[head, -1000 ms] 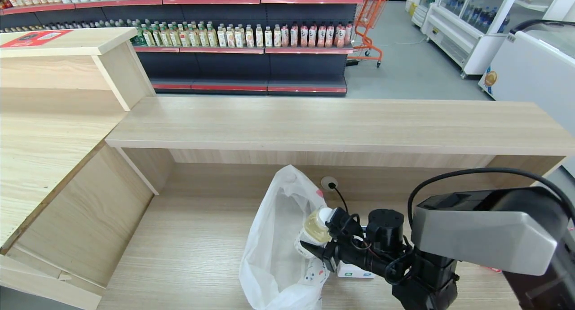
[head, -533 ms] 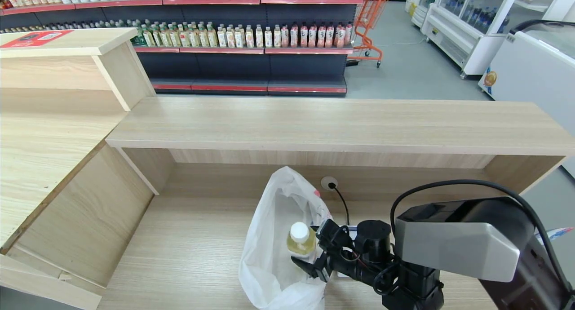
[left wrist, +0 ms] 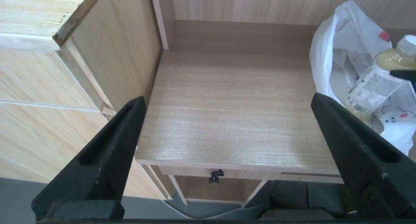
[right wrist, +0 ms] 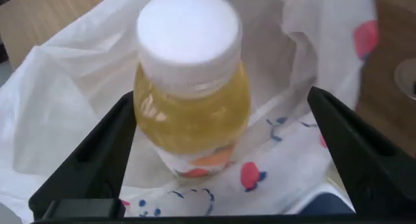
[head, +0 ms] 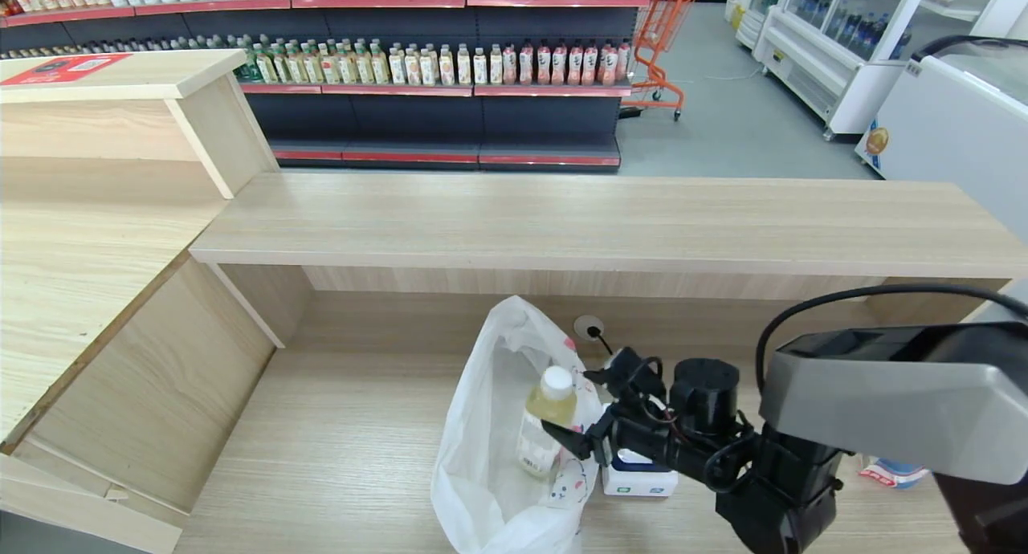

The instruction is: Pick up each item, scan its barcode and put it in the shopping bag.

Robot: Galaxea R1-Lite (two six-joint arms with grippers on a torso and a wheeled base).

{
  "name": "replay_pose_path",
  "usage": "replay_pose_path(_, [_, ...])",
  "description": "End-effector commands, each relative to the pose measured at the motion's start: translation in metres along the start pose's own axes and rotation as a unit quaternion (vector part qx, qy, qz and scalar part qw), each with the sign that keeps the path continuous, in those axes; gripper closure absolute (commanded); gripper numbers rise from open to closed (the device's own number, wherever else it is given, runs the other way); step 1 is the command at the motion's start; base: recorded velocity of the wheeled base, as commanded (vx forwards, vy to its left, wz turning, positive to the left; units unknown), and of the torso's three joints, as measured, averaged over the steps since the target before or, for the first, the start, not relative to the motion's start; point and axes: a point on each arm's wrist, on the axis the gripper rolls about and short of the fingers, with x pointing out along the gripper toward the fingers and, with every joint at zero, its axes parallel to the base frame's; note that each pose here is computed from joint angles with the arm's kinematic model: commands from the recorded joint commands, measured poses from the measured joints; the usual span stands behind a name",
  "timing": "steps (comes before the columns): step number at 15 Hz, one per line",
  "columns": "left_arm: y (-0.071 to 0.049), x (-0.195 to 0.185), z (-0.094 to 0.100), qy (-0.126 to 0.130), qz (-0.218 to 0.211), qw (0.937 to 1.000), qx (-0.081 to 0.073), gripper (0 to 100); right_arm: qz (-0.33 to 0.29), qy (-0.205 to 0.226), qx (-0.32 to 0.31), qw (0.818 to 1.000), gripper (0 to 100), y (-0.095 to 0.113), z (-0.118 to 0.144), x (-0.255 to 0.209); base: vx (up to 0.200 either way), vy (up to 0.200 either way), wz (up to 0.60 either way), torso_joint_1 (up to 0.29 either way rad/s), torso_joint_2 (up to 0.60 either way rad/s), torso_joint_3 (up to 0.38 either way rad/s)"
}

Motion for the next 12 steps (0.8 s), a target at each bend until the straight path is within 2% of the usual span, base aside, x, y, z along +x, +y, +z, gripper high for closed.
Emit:
replay_pose_path(1, [0.0,0.0,0.0,0.0,0.0,1.0,0.0,0,-0.062,0.0,0.024,0.998,0,-0.038,0.019,-0.036,0.0,0.0,0.0,0.0,0.0,0.0])
replay_pose_path(3, [0.0,0.0,0.0,0.0,0.0,1.0,0.0,0,-0.096,-0.022,0.088,0.991,0,-0.056,0.034,-0.056,0.0,0.0,0.0,0.0,0.0,0.0])
replay_pose_path(4, [0.0,0.0,0.0,0.0,0.0,1.0,0.0,0,-0.095,-0.03,0.132,0.986,0,-0.055,0.049,-0.066,0.0,0.0,0.0,0.0,0.0,0.0])
replay_pose_path(7, [0.0,0.0,0.0,0.0,-0.001,1.0,0.0,0,-0.064,-0.044,0.184,0.98,0,-0.032,0.084,-0.075,0.0,0.0,0.0,0.0,0.0,0.0])
replay_pose_path(9, [0.0,0.0,0.0,0.0,0.0,1.0,0.0,0,-0.061,-0.059,0.186,0.979,0,-0.024,0.097,-0.078,0.0,0.0,0.0,0.0,0.0,0.0])
replay_pose_path(10, [0.0,0.0,0.0,0.0,0.0,1.0,0.0,0,-0.068,-0.067,0.182,0.979,0,-0.027,0.102,-0.083,0.0,0.0,0.0,0.0,0.0,0.0])
replay_pose_path(12, [0.0,0.0,0.0,0.0,0.0,1.0,0.0,0,-0.119,-0.06,0.19,0.973,0,-0.053,0.102,-0.105,0.0,0.0,0.0,0.0,0.0,0.0])
